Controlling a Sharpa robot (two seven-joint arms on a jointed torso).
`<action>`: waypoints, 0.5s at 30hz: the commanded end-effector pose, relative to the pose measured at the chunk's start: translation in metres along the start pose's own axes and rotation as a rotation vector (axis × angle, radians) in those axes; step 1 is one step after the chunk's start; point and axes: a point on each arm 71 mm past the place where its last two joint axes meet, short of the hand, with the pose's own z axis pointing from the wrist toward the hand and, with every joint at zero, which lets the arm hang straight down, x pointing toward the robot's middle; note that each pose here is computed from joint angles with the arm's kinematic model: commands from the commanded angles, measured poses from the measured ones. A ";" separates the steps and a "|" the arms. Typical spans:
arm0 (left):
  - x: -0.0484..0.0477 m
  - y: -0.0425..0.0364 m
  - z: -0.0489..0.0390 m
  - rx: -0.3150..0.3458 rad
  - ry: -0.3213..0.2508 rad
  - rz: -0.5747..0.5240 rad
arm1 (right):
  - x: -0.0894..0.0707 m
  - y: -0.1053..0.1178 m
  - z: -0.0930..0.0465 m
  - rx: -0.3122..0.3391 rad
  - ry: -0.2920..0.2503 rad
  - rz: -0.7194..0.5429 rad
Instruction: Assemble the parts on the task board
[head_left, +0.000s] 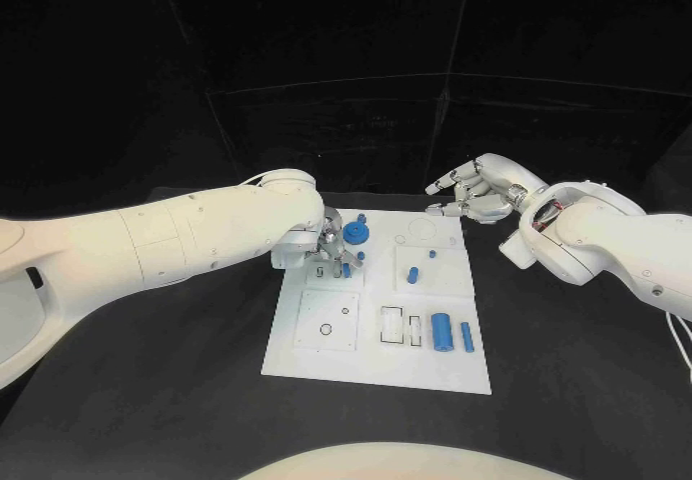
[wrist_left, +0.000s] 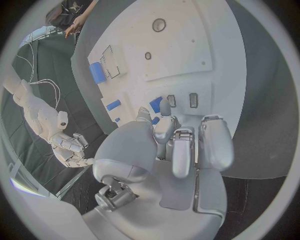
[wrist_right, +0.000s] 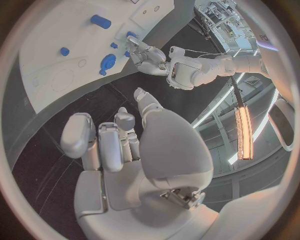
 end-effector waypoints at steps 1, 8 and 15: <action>0.0005 -0.0004 0.0003 -0.003 0.013 0.022 | 0.000 0.002 0.001 -0.006 0.009 -0.003; 0.0015 -0.0011 0.0025 -0.005 0.016 0.026 | 0.001 0.002 0.002 -0.007 0.012 -0.002; 0.0013 -0.0013 0.0037 -0.008 0.016 0.026 | 0.002 0.002 0.002 -0.005 0.018 -0.002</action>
